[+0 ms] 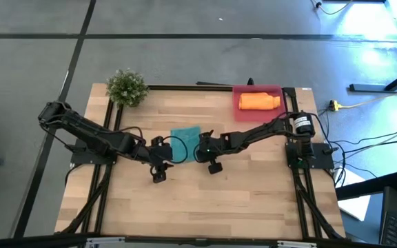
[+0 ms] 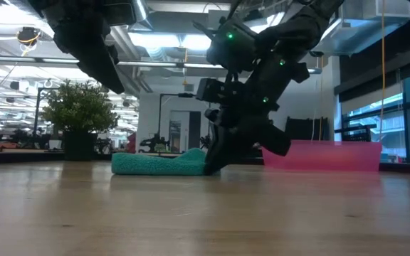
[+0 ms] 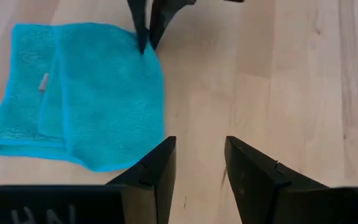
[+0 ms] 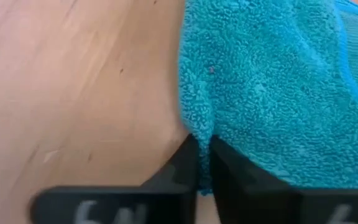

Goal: Roll microfiber towels into tight, uniform cylinder then place into a basket
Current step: Fold the blue microfiber towel

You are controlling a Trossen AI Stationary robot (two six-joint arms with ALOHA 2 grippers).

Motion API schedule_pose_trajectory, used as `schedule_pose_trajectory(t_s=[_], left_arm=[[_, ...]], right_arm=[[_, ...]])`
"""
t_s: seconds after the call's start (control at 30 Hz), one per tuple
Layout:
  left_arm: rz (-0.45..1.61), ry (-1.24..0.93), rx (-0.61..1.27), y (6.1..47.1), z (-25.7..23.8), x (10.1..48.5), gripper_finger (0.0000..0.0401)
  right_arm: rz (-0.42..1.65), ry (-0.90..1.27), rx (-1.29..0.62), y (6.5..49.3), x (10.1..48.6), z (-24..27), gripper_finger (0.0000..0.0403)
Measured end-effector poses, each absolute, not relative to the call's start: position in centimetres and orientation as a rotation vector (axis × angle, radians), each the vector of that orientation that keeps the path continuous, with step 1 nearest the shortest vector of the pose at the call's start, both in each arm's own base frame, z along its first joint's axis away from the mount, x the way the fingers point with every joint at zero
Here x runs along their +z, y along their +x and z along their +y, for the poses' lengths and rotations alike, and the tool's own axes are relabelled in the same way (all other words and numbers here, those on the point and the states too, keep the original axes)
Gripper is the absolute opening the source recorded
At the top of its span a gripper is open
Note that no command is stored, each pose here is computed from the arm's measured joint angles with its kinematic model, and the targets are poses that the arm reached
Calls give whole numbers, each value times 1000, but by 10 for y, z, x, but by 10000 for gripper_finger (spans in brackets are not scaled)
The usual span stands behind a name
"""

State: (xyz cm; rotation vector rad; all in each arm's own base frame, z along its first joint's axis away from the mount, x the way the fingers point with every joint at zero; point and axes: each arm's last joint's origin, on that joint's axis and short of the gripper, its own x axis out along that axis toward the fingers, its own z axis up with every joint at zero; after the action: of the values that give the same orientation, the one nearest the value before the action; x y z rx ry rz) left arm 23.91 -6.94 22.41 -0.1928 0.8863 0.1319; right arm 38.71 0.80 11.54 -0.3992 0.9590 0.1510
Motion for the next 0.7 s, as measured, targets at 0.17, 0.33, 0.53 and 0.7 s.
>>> schedule_pose_trajectory(t_s=[0.17, 0.33, 0.53, 0.7], left_arm=[[886, -196, 128, 239, -69, 224, 129], [871, -189, 184, 239, -67, 224, 129], [918, -115, 167, 236, -66, 222, 128], [924, -102, 163, 236, -65, 221, 101]], right_arm=[[956, -349, 134, 387, 115, 7, 13], [958, -328, 126, 387, 115, 7, 6], [957, -324, 127, 387, 115, 7, 6], [957, -322, 128, 387, 115, 7, 6]])
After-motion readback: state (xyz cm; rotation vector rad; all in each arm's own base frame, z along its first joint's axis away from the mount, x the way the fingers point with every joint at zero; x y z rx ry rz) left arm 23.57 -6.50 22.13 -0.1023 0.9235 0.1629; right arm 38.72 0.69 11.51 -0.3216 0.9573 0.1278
